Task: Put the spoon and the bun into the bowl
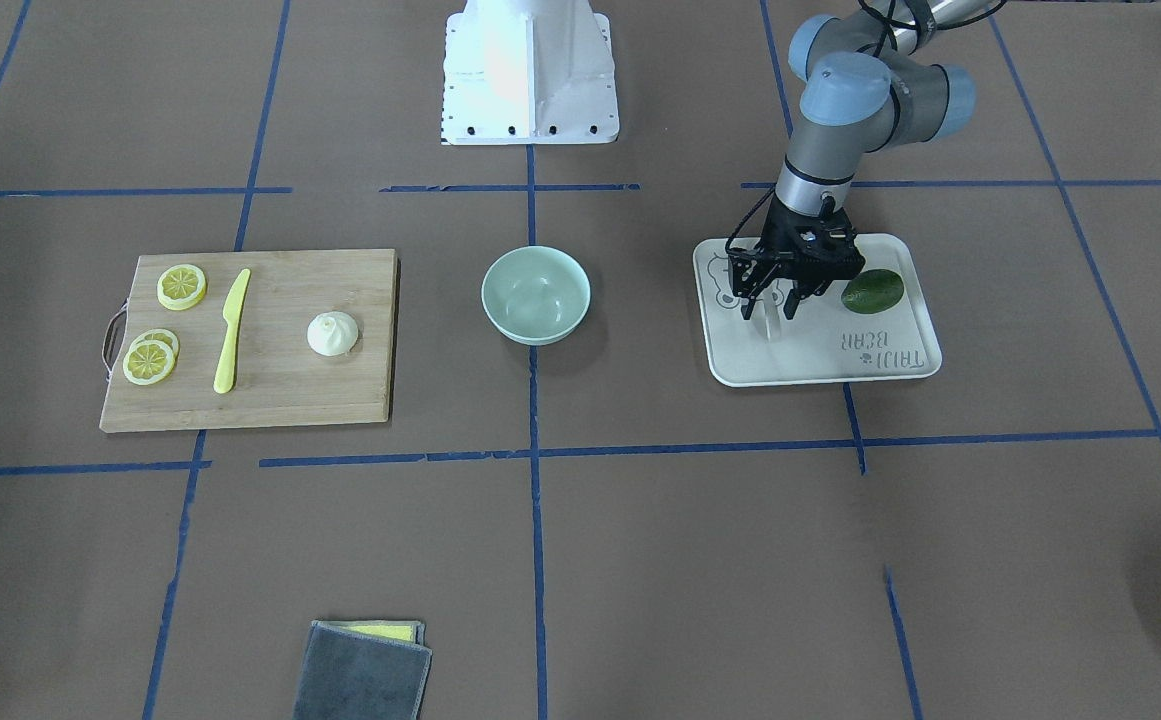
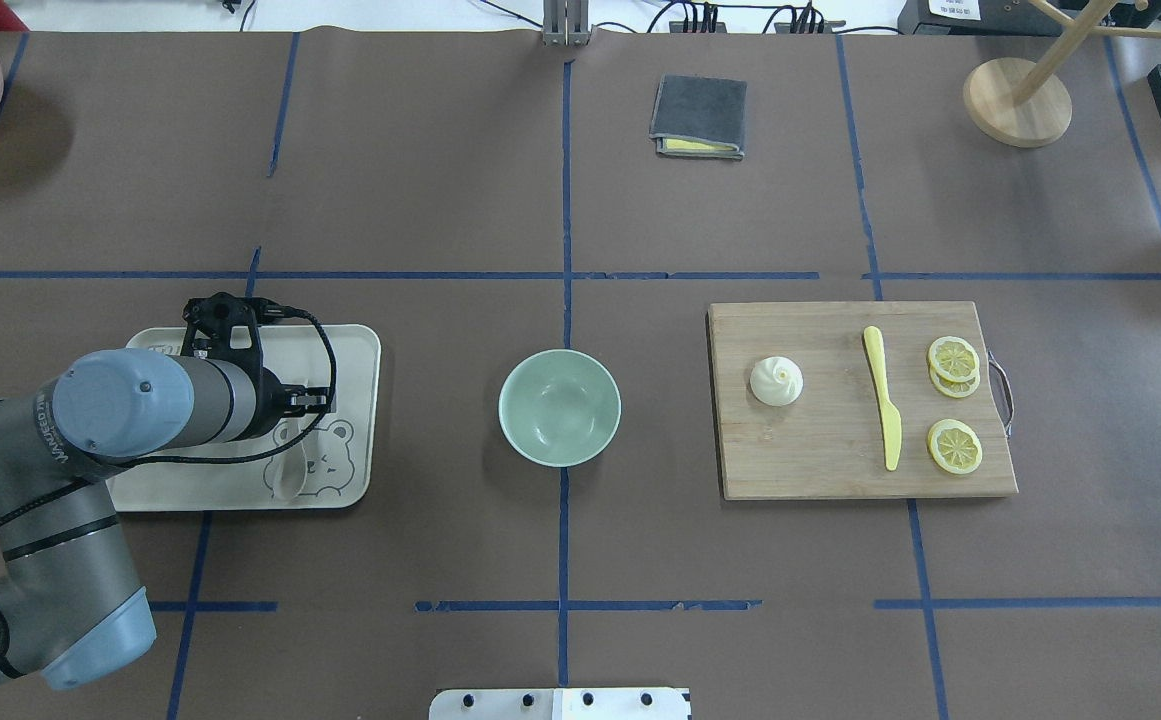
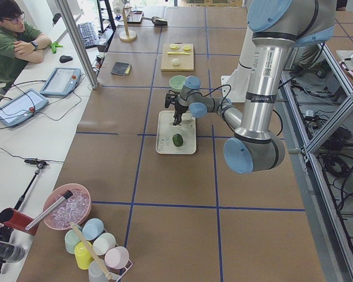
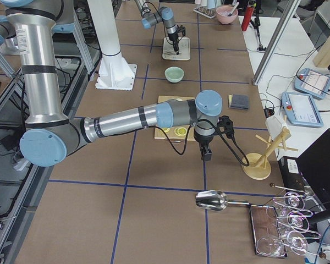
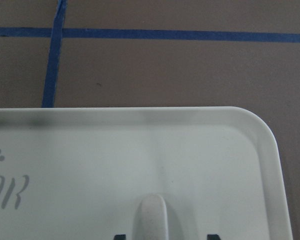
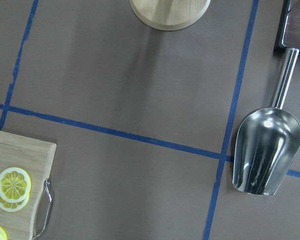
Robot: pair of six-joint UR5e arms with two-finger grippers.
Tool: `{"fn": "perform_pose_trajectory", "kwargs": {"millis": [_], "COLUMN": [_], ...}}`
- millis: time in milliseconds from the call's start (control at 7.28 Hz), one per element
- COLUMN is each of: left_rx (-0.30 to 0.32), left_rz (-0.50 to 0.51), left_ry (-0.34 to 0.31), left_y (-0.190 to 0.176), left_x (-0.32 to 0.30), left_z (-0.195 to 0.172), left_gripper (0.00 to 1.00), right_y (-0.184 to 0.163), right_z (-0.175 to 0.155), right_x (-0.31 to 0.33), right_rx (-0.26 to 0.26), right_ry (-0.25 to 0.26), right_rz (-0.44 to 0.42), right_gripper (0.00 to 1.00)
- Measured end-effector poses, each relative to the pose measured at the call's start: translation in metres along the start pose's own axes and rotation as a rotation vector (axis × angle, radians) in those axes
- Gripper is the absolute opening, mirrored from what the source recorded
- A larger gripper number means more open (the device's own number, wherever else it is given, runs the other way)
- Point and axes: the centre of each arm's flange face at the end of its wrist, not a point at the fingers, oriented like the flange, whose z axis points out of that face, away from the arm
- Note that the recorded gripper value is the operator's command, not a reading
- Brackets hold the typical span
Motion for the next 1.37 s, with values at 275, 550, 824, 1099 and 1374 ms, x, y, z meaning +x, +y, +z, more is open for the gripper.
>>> {"fn": "perform_pose_trajectory", "kwargs": {"millis": [275,550,824,1099,1374], "left_rx": [-0.002,-0.004,-0.005,-0.006,-0.004], "left_rz": [0.000,0.001,0.000,-0.001,-0.001], "left_ry": [-0.001,-0.004,-0.010,-0.014,-0.008], "left_y": [0.0005,0.0016,0.0023,0.0026,0.0021], "left_x": [-0.0005,-0.0021,-0.0041,-0.0052,-0.0041], "left_z": [0.0003,0.0016,0.0038,0.0054,0.0023], "left_gripper": [0.58,0.48,0.29,0.00,0.00], "right_y": [0.0000,-0.0002,-0.0001,0.0000,0.0000], "right_z": [0.0002,-0.0001,0.0001,0.0002,0.0004], "right_x": [0.0000,0.0000,-0.0001,-0.0001,-0.0002], "right_rx": [0.000,0.000,0.000,0.000,-0.001], "right_ry": [0.000,0.000,0.000,0.000,0.000], "right_rz": [0.000,0.000,0.000,0.000,0.000], "right_gripper": [1.00,1.00,1.00,1.00,1.00]}}
